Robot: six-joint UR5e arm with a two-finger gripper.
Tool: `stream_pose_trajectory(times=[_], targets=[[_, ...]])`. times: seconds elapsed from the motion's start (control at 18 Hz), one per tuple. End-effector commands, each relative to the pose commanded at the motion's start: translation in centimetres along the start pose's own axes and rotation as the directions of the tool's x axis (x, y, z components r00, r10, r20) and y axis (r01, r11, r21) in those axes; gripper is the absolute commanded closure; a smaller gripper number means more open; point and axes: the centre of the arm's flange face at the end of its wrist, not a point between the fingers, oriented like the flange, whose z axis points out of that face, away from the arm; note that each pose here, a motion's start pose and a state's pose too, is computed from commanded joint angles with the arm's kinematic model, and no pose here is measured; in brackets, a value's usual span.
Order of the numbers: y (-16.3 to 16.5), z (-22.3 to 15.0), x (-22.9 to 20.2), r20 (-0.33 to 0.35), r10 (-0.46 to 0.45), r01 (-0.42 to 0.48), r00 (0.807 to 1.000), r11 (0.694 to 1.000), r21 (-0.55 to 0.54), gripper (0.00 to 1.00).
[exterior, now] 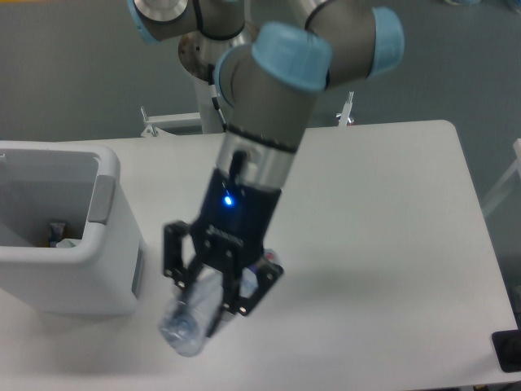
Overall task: Place the trash in the trash can
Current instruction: 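Lift the water bottle and carry it over the trash bin, then lower the bottle into the bin and open the gripper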
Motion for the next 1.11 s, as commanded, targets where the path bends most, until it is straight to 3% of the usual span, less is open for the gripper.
stream_pose_trajectory(times=[0.11,0.33,0.5,0.67,0.89,1.11], targets=[[-1.5,-0.8,2.3,-0.012,-0.011,0.011,1.000,1.000,0.020,0.55],[-3.3,1.3,9.8,-0.107,-0.032,0.034,0.994,0.999,0.016,0.55],[-3.4,2.4,12.7,-0.148,-0.084,0.085,0.985,0.996,-0.005,0.54],[-2.5,3.1,15.3,-0.182,-0.081,0.078,0.980,0.997,-0.028,0.53],[-0.1,4.4,15.8,-0.196,-0.107,0.094,0.975,0.993,-0.071,0.35],[1.0,5.2,15.7,-0.195,-0.105,0.093,0.975,0.993,-0.071,0.11]])
